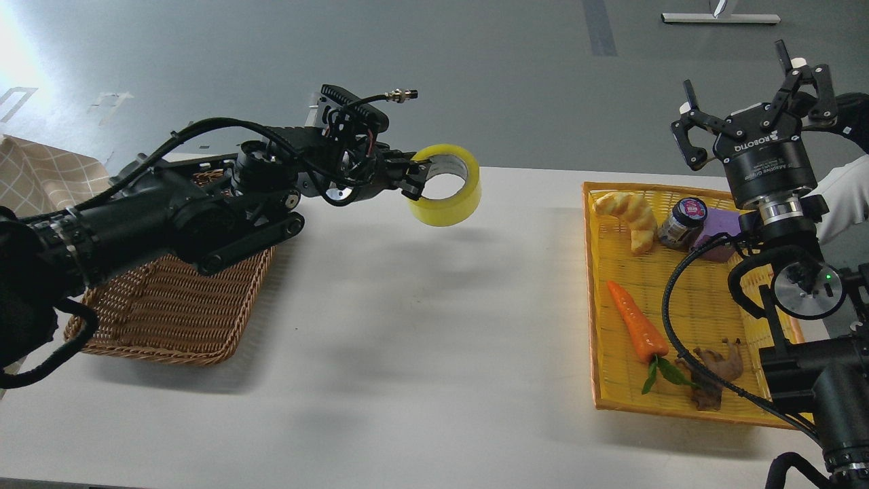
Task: Place and transfer tape with both arms
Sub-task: 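Carry the tape over the wicker basket and lower it inside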
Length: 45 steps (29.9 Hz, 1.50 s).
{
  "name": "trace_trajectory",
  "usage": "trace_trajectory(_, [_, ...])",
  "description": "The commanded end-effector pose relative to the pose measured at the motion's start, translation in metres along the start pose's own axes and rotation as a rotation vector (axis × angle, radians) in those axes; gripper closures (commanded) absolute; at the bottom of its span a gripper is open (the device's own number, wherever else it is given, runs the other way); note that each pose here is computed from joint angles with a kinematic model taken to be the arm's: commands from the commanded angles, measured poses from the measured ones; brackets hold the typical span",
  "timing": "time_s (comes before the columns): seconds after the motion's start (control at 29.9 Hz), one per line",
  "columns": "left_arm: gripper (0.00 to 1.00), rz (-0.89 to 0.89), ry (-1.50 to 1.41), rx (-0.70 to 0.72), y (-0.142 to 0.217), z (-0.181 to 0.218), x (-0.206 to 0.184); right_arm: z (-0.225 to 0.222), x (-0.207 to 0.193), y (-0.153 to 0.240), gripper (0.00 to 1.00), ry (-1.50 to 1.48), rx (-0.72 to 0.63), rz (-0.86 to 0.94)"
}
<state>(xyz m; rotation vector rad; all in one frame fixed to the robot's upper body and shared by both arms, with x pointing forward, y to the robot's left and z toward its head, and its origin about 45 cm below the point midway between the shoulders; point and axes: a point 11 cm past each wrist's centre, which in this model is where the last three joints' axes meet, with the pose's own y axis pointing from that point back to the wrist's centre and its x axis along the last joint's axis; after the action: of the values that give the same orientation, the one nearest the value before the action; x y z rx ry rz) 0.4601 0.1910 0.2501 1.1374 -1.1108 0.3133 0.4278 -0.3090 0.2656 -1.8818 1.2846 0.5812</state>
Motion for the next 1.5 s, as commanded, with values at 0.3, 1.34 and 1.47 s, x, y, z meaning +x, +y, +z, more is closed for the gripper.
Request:
trace_trajectory(0.3, [1.00, -0.005, 0.021, 0.170, 0.091, -0.110, -0.010, 0.003, -0.001, 0.000, 0.00, -0.007, -0.001, -0.002])
trace_trajectory(1.34, [1.00, -0.169, 0.137, 0.301, 0.159, -0.172, -0.143, 0.010, -0.003, 0.000, 0.00, -0.018, -0.013, -0.004])
trace_trajectory(1.47, [1.00, -0.179, 0.145, 0.308, 0.159, -0.173, -0.152, 0.011, -0.003, 0.000, 0.00, -0.018, -0.013, -0.004])
